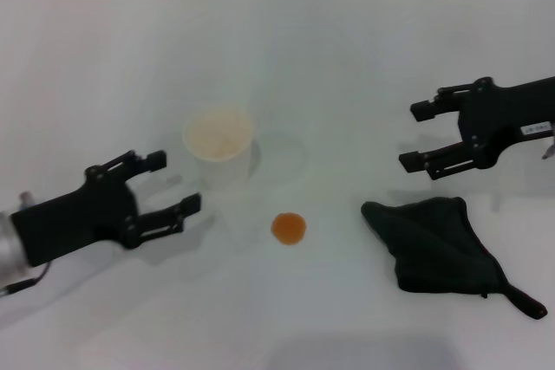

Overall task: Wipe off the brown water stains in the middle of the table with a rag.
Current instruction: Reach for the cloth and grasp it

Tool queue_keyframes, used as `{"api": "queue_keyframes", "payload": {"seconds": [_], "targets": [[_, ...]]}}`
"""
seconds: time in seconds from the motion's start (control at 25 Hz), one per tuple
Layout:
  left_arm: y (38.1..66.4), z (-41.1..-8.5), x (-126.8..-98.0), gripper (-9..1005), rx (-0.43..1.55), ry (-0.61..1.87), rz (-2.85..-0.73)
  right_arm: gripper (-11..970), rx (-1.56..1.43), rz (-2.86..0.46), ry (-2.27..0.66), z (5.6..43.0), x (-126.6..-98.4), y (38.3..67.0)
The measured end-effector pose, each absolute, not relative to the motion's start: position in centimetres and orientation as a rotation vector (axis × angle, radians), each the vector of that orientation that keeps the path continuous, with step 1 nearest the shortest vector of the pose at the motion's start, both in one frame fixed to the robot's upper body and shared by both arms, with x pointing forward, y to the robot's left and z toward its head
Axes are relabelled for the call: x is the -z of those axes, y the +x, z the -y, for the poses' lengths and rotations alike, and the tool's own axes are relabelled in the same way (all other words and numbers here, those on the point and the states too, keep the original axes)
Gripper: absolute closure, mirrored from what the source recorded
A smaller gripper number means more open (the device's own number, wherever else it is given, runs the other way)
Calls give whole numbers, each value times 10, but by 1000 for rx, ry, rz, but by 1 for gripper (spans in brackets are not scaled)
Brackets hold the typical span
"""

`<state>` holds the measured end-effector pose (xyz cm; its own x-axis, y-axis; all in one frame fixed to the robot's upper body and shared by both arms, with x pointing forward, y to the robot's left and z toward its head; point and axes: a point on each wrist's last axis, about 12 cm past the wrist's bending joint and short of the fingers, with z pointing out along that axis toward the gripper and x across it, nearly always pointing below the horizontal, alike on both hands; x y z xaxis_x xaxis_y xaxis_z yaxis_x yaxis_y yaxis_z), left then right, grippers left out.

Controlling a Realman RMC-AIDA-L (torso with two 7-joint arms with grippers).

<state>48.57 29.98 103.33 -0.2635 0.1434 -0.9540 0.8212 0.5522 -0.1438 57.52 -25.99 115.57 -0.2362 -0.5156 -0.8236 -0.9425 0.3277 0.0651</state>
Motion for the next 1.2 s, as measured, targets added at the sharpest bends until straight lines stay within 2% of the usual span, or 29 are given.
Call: {"api": "queue_keyframes", "payload": {"seconds": [0.32,0.52,0.8,1.2], "targets": [[473,-329,-1074,116,961,990,-1764,138,-767,-1976,-1258,263,-1164,559],[473,-336,-1092,116,1016,1121,-1763,138,-748,-2077,-1320,249,-1163,551],[478,-323,-1094,116,964,1279,-1827,153,-704,-2206,-1395,227,-1152,547],[479,-314,-1092,117,941,1327,-1828,201,-654,-2192,-1453,215,-1131,545]]}}
